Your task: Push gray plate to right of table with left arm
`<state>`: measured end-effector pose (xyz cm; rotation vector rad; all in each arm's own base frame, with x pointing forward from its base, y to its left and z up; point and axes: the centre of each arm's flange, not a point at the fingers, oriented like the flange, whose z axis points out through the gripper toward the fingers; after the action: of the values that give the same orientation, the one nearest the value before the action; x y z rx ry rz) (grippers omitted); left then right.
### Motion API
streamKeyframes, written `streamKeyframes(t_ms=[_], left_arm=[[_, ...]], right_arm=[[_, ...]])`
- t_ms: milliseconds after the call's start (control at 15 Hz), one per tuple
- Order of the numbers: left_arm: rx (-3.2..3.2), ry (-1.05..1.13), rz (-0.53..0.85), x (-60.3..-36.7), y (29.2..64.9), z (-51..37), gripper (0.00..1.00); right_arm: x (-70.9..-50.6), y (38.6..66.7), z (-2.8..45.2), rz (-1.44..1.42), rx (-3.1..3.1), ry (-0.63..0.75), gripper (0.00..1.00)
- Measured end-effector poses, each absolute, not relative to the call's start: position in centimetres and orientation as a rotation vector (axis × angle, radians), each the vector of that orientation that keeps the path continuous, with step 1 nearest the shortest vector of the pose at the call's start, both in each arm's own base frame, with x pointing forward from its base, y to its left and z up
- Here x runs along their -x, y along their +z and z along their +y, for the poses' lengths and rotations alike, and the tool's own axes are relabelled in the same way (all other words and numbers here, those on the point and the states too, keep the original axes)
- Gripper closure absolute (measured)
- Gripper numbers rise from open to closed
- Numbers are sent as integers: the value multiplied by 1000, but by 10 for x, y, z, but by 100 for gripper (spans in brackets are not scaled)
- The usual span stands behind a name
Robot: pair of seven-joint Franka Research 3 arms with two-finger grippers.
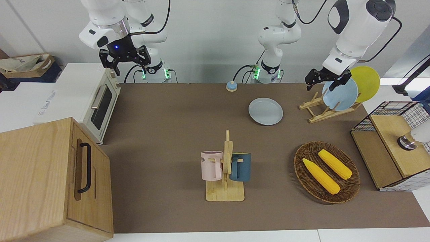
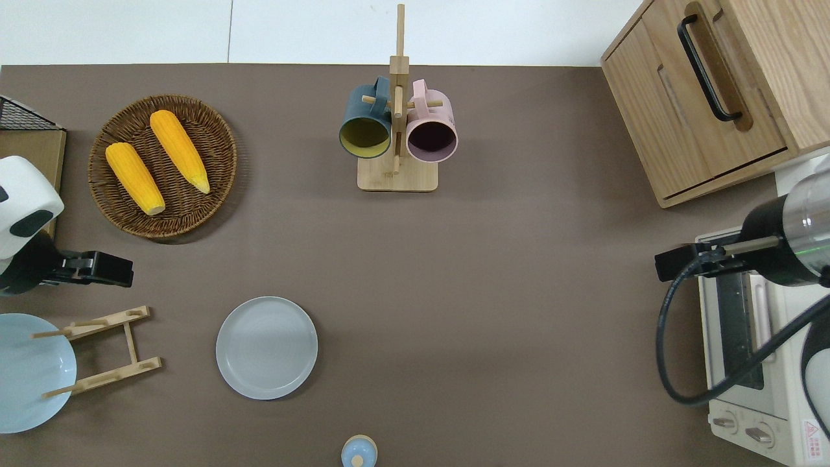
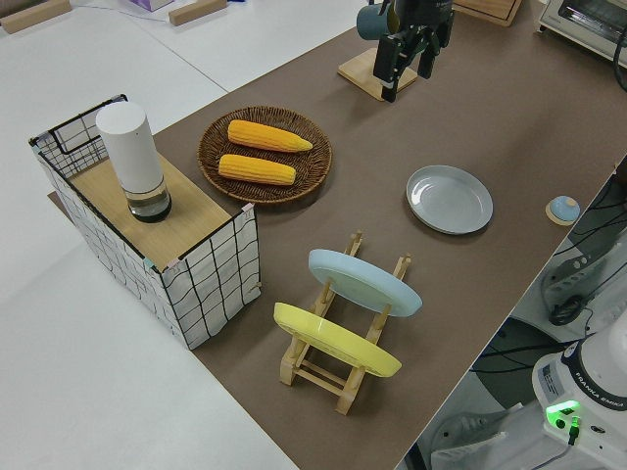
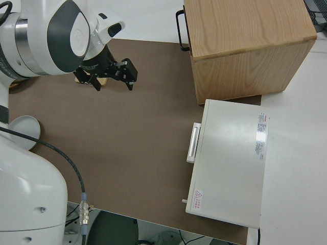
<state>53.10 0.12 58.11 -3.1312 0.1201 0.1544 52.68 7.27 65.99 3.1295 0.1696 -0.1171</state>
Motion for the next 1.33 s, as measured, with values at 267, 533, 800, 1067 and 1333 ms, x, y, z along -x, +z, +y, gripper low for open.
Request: streamKeyframes(t_ms=[267,533,800,1067,1333], left_arm=[[3131,156,123,-531,581,0,0],[3130,194,123,-528,571,0,0],[3126,263,122,-520,549,0,0],[3144,236,114,-506,521,-3,0],[3154,230,102,-486,488,-4,0]], right_arm=[[-527,660,73,170,-3129,-117,1],[-527,660,73,170,-3129,-117,1],[-527,660,73,170,-3129,-117,1],[-527,660,73,170,-3129,-117,1],[-527,660,73,170,-3129,-117,1]])
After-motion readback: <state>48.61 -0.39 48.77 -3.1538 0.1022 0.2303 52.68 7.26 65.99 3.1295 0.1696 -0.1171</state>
